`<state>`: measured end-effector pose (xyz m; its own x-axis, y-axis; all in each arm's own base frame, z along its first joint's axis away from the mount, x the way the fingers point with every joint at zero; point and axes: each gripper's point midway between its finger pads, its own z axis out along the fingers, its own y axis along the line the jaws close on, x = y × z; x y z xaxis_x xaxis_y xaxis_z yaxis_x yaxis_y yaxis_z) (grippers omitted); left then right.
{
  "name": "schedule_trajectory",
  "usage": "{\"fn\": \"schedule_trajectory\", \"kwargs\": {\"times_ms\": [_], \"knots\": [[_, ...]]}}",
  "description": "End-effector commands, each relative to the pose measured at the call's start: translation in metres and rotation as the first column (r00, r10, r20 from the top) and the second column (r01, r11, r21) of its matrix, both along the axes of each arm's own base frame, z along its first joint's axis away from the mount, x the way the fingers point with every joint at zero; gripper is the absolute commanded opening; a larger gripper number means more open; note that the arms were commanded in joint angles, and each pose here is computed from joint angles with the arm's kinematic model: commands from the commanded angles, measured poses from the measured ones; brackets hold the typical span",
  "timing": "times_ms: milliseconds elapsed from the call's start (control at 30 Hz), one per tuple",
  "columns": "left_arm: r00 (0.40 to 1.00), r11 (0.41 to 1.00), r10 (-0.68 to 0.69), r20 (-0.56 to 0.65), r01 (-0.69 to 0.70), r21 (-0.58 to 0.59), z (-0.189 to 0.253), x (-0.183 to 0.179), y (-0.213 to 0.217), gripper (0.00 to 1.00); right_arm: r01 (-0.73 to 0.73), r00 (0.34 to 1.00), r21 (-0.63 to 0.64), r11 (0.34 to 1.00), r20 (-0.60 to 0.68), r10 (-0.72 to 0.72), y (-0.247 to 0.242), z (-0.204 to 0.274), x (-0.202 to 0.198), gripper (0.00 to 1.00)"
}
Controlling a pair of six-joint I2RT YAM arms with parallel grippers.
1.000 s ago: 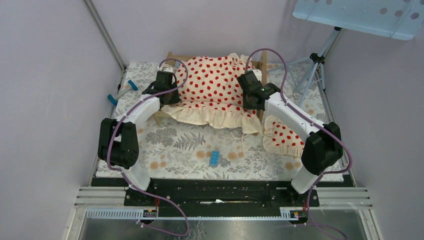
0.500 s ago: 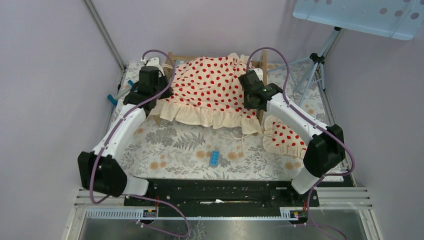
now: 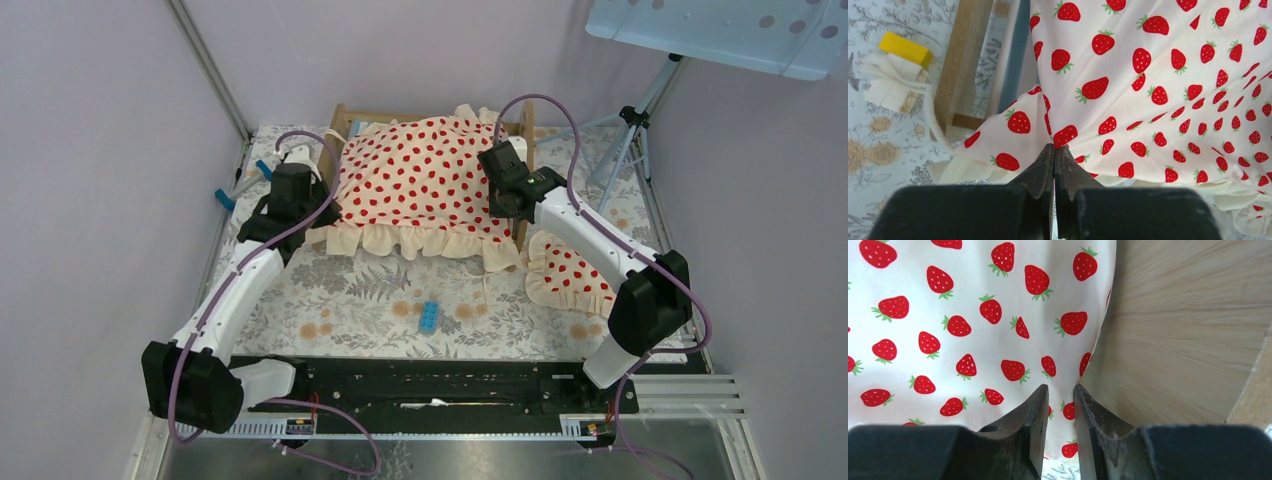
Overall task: Set up the pet bed
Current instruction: Adjust the mattress on the bed frame.
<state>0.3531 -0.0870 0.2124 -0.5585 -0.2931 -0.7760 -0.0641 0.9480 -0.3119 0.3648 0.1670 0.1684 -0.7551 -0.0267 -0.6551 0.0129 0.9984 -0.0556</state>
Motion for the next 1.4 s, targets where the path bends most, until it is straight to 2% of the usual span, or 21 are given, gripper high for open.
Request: {"fn": "schedule_trajectory", "kwargs": {"times_ms": [0, 200, 333, 467, 500, 700, 800, 1067, 1233, 1300, 1367], "knots": [[0.999, 0.999, 0.009, 0.043, -0.007, -0.047, 0.011, -0.012, -0.001, 0.00, 0.025, 0.998, -0.005, 1.000, 0.057, -0.024, -0.007, 0.016, 0.006, 0.32], [0.999, 0.998, 0.033, 0.030, -0.032, -0.046, 0.002, -0.021, 0.003, 0.00, 0.030, 0.997, -0.007, 1.000, 0.064, -0.030, -0.007, 0.019, 0.008, 0.28], [0.997, 0.997, 0.069, 0.035, -0.068, -0.040, 0.003, -0.024, 0.010, 0.00, 0.024, 0.997, -0.015, 1.000, 0.076, -0.023, -0.007, 0.026, 0.011, 0.09], [0.995, 0.996, 0.088, 0.043, -0.087, -0.031, 0.004, -0.025, 0.014, 0.00, 0.023, 0.996, -0.023, 0.999, 0.082, -0.021, -0.006, 0.034, 0.016, 0.04], [0.995, 0.996, 0.090, 0.042, -0.089, -0.025, 0.004, -0.024, 0.015, 0.00, 0.023, 0.996, -0.022, 0.999, 0.082, -0.022, -0.006, 0.034, 0.016, 0.07], [0.994, 0.995, 0.101, 0.032, -0.100, -0.010, -0.002, -0.022, 0.018, 0.00, 0.028, 0.999, -0.016, 0.999, 0.046, -0.027, -0.004, 0.025, 0.013, 0.46], [0.995, 0.995, 0.100, 0.028, -0.100, -0.008, -0.005, -0.022, 0.018, 0.00, 0.036, 0.999, -0.024, 0.999, 0.017, -0.035, -0.003, 0.014, 0.012, 0.54], [0.996, 0.996, 0.088, 0.020, -0.087, -0.013, -0.009, -0.019, 0.014, 0.00, 0.048, 0.995, -0.057, 0.997, -0.082, -0.052, -0.001, -0.011, 0.008, 0.56], [0.997, 0.997, 0.081, 0.008, -0.081, -0.002, -0.012, -0.020, 0.014, 0.00, 0.056, 0.993, -0.072, 0.996, -0.103, -0.063, -0.002, -0.019, 0.008, 0.45], [0.996, 0.996, 0.088, 0.003, -0.088, 0.008, -0.013, -0.022, 0.017, 0.00, 0.058, 0.994, -0.070, 0.996, -0.092, -0.064, -0.002, -0.017, 0.009, 0.43], [0.995, 0.995, 0.101, 0.005, -0.101, 0.023, -0.012, -0.024, 0.021, 0.00, 0.053, 0.995, -0.063, 0.997, -0.078, -0.058, -0.002, -0.012, 0.010, 0.47]]}}
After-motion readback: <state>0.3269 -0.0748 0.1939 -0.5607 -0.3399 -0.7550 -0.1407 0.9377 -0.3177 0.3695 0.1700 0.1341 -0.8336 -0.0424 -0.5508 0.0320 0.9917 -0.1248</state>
